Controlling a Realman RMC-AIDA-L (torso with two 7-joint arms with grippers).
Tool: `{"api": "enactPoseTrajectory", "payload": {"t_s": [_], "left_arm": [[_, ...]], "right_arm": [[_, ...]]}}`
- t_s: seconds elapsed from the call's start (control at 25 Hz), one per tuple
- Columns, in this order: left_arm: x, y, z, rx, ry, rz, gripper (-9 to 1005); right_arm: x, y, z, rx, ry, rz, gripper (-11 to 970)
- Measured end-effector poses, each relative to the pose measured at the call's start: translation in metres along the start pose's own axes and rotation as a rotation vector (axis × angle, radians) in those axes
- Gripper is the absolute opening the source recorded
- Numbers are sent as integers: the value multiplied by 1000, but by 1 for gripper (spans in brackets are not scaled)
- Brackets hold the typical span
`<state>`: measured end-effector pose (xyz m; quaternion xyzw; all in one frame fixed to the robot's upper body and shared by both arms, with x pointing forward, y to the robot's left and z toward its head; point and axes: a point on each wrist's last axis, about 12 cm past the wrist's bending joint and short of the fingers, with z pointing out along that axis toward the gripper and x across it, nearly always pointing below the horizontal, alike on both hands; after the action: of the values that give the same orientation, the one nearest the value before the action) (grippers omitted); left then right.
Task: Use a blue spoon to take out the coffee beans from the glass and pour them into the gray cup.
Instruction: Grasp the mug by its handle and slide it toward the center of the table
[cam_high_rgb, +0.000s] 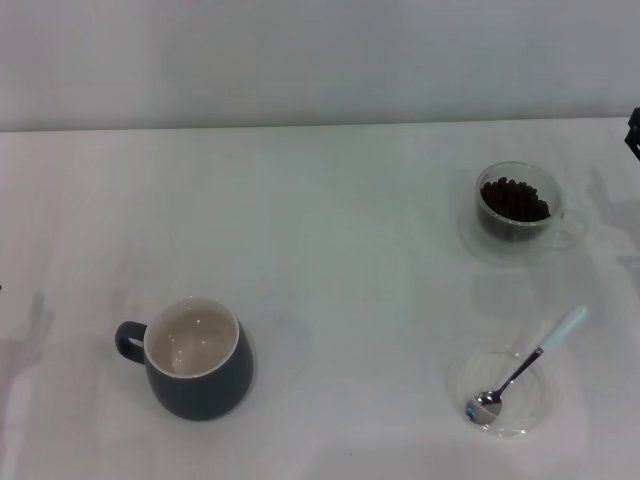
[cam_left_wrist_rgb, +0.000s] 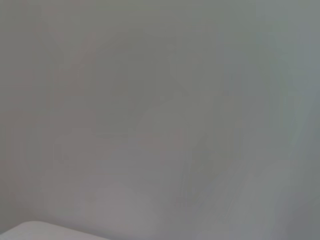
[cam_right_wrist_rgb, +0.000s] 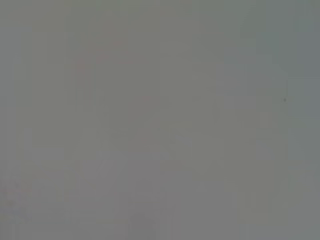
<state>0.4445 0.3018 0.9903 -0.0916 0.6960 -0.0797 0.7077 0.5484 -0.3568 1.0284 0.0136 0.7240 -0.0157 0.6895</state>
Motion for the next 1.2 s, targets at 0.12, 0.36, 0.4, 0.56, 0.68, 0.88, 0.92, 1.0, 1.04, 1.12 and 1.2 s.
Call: {"api": "enactPoseTrajectory", "payload": {"t_s": [0.12, 0.36, 0.4, 0.56, 0.68, 0.88, 0.92, 1.0, 1.04, 1.12, 1.2], "left_arm": [[0, 0, 0, 0, 0, 0, 887], [0, 0, 0, -1, 0, 0, 886], [0, 0, 0, -2, -1, 0, 886], [0, 0, 0, -3, -1, 0, 885], [1, 1, -3, -7, 3, -1, 885], [2, 6, -20, -15, -3, 8, 884], [2, 8, -25, -20, -5, 9, 884], [3, 10, -36, -19, -6, 14, 884], [3, 10, -41, -9, -3, 18, 884], [4, 8, -50, 42, 4, 35, 883], [4, 5, -59, 108, 10, 62, 883]], "right_arm": [[0, -1, -1, 2, 1, 0, 768], [1, -1, -1, 2, 1, 0, 768], [1, -1, -1, 2, 1, 1, 768], [1, -1, -1, 3, 2, 1, 768], [1, -1, -2, 3, 4, 2, 769], [1, -1, -2, 3, 3, 3, 769], [1, -1, -2, 4, 2, 3, 769], [0, -1, -1, 5, 0, 4, 769], [0, -2, -1, 6, -2, 4, 769], [-1, -3, 0, 10, -5, 5, 769], [-2, -4, 0, 13, -9, 6, 769]]}}
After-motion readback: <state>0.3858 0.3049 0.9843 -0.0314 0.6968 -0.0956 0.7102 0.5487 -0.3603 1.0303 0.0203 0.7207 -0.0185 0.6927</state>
